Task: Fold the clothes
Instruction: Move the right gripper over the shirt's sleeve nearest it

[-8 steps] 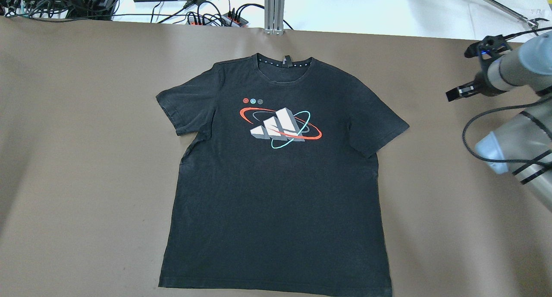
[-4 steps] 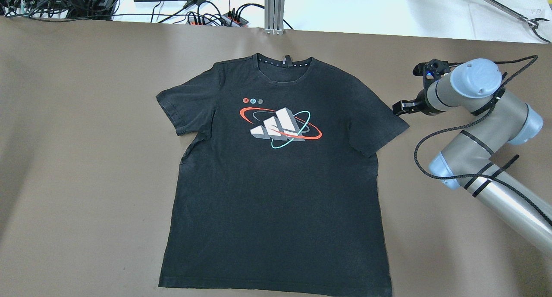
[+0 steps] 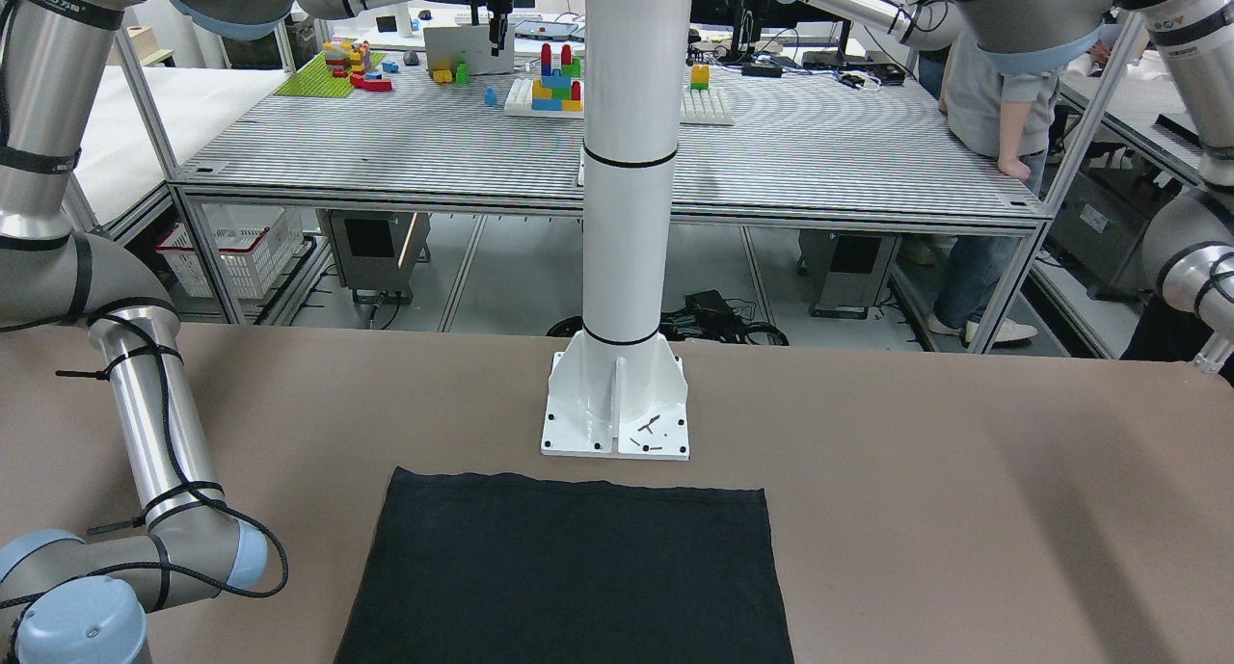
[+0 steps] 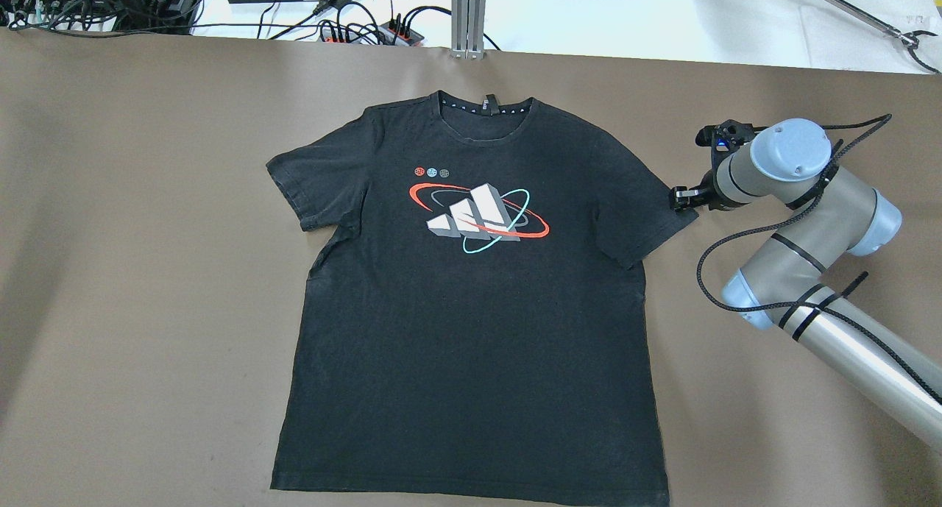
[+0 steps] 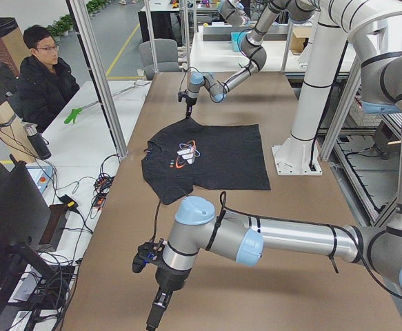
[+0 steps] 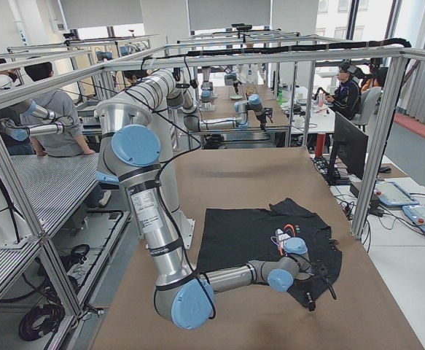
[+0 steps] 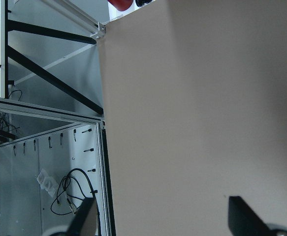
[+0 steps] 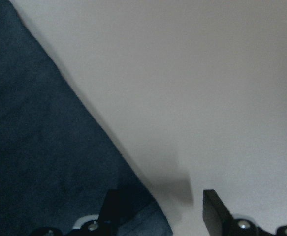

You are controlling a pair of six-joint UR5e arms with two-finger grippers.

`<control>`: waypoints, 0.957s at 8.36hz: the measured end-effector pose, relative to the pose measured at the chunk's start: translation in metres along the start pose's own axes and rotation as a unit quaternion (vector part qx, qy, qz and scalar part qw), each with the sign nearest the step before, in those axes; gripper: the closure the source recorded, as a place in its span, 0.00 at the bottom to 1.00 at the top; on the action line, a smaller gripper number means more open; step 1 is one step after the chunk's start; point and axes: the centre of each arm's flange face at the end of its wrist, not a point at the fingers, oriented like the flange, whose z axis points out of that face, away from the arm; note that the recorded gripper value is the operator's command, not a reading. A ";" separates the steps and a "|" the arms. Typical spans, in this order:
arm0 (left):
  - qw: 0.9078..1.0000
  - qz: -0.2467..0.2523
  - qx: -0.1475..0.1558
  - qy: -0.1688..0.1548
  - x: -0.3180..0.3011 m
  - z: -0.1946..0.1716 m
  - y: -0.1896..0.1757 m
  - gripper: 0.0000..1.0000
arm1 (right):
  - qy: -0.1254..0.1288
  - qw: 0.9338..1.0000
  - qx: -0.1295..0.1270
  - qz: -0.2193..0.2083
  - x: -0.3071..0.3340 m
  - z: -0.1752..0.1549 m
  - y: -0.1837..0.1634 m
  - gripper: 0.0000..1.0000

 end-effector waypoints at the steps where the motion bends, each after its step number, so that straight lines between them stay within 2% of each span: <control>1: 1.000 0.000 0.001 0.000 0.000 -0.001 0.000 0.06 | 0.000 1.000 -0.001 -0.001 0.001 0.001 0.001 1.00; 5: 1.000 0.000 0.000 0.007 0.003 0.000 -0.001 0.06 | -0.015 1.000 0.005 -0.009 -0.018 -0.014 -0.008 1.00; 8: 1.000 0.001 0.000 0.014 0.006 0.001 -0.001 0.06 | -0.034 0.999 0.011 -0.009 -0.095 -0.052 -0.046 1.00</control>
